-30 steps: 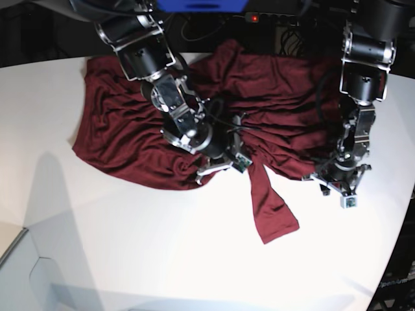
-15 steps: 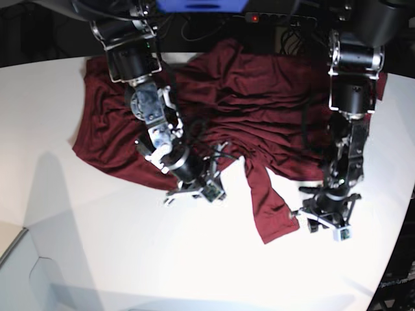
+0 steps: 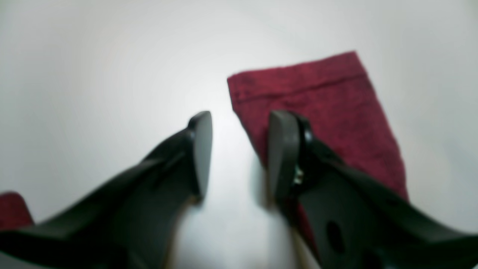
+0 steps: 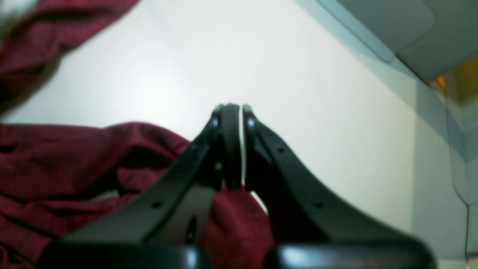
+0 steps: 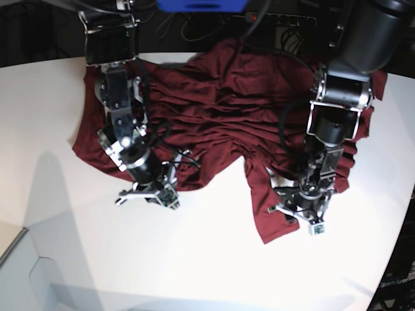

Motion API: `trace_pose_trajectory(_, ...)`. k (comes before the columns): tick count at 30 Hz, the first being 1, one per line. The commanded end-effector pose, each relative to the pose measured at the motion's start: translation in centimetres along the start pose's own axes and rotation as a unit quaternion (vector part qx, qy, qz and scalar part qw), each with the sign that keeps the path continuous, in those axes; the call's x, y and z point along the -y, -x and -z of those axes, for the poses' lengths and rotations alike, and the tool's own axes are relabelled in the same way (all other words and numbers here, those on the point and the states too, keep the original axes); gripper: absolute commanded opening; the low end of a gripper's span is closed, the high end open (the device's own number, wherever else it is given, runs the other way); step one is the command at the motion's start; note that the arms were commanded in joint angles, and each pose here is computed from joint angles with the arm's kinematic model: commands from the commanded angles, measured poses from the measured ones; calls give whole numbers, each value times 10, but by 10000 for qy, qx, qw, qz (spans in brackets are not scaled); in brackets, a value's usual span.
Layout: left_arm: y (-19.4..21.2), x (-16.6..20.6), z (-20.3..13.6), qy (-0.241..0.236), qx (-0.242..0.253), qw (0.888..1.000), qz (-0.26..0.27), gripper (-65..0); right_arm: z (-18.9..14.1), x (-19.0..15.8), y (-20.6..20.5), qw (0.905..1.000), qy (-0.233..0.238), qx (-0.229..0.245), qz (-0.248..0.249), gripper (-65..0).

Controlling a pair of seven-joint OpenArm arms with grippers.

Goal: Layout the t-shirt on the table in an organized manner, then fold the t-shirt properly
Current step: 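Pull the gathered fabric apart with both grippers to spread the body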

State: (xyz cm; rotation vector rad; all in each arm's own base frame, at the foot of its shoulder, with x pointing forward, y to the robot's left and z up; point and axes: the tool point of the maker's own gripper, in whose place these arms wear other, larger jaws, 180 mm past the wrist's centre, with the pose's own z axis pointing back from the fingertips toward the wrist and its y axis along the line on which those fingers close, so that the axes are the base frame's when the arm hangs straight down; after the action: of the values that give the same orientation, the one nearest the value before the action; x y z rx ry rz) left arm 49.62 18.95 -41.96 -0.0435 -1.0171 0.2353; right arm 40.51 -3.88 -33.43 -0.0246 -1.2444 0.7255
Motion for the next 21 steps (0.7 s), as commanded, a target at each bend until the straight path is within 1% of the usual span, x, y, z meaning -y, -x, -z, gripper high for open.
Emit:
trace_pose_trajectory(1,-29,14,2,113,373,9992,90,-404,-2,10,-21,9994,138,324,-22,-627)
trace_pose_trajectory(7,-20,44,2,317,332,9969,639,-404,-24,4,-16,9992,183,338,-76,-627)
trace_pose_trajectory(10,-18,49,2,344,323,9966,672,-406,-33,1,-14,9992,195,338,-100,-627)
trace_pose_trajectory(13,-15,44,2,309,289,9969,662,-408,-39,0,-12,9991,207,330,-140,-627)
trace_pose_trajectory(14,-7,41,1,296,222,9970,683,-411,-42,2,-9,9991,213,299,-200,-627)
trace_pose_trajectory(15,1,39,0,287,162,9969,709,-427,-44,3,-7,9991,211,280,-223,-627)
trace_pose_trajectory(16,7,37,-1,283,117,9969,729,-469,-45,3,-7,9991,211,276,-230,-627)
trace_pose_trajectory(18,14,33,-2,260,60,9972,697,-598,-46,5,-6,9990,228,268,-267,-627)
trace_pose_trajectory(19,15,27,-2,211,44,9974,692,-650,-46,8,-4,9990,244,247,-289,-627)
trace_pose_trajectory(21,14,18,-3,134,64,9974,699,-642,-48,13,-1,9989,317,213,-265,-627)
